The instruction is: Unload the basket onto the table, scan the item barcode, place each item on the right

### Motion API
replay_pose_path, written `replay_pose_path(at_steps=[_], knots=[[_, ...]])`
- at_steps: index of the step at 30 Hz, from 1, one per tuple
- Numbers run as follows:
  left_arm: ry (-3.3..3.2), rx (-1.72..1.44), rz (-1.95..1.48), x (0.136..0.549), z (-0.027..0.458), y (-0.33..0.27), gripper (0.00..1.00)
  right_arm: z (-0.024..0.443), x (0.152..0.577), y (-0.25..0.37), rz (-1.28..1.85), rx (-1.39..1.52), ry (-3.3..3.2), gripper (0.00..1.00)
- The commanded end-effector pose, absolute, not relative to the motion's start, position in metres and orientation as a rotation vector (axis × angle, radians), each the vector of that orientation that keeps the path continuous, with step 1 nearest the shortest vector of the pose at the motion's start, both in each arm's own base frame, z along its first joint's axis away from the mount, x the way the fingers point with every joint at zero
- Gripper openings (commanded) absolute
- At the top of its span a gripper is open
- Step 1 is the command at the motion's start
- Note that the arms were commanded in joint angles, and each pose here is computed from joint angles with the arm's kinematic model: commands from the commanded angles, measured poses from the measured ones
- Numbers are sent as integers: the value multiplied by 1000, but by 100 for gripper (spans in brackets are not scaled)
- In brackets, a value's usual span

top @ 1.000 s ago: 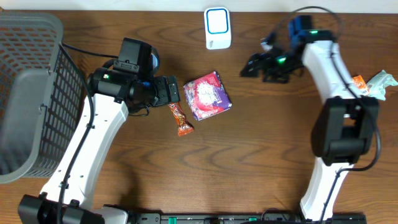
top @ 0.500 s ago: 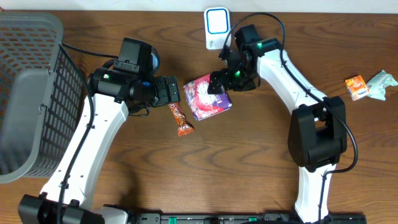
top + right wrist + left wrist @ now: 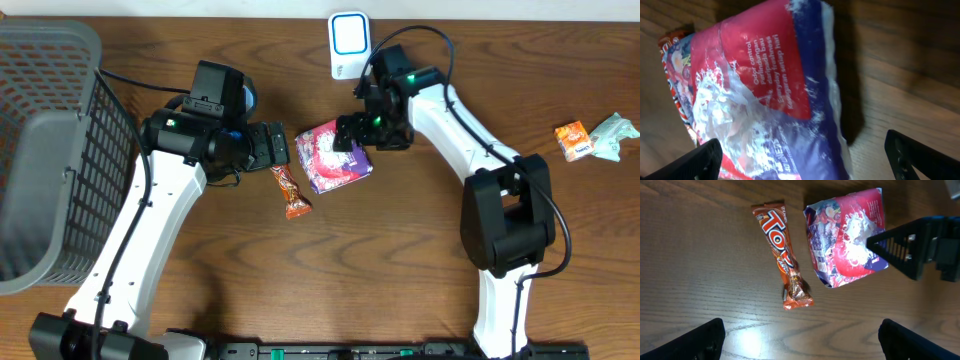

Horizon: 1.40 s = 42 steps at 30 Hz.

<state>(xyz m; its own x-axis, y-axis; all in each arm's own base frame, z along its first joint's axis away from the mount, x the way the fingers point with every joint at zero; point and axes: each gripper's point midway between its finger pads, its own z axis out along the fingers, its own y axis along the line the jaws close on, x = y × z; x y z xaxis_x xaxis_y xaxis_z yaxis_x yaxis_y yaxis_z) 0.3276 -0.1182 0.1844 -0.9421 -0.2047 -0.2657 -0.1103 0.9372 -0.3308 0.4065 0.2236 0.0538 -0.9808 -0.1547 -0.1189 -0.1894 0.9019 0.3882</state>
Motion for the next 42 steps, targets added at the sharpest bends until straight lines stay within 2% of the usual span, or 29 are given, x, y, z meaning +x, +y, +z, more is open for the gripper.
replay_pose_path(at_steps=[1,3,4,8,9,12,14,15,18,20,23,30,37,42], knots=[[2781,-225,-439,328,189,-115,98,46,402,230,639,-273,2979,99],[2781,-225,-439,328,189,-115,98,41,403,231,650,-274,2967,99],[2781,-225,-439,328,189,-115,98,39,402,232,666,-278,2962,96],[2781,-225,-439,328,189,-115,98,33,398,238,734,-287,2952,67],[2781,-225,-439,328,189,-115,98,32,396,241,761,-295,2950,62],[2781,-225,-439,328,189,-115,98,25,387,248,799,-316,2956,59],[2781,-225,-439,328,189,-115,98,17,379,249,781,-331,2973,52],[2781,-225,-439,328,189,-115,98,11,374,250,767,-340,2983,47],[2781,-225,-439,328,189,-115,98,1,362,252,765,-338,3012,17],[2781,-225,-439,328,189,-115,98,0,358,253,765,-327,3027,8],[2781,-225,-439,328,189,-115,98,0,357,252,763,-310,3039,1],[2781,-225,-439,328,189,-115,98,9,371,227,686,-221,3066,1],[2781,-225,-439,328,189,-115,98,51,401,165,331,-177,3093,1],[2781,-225,-439,328,189,-115,98,100,418,106,-144,-194,3048,1]])
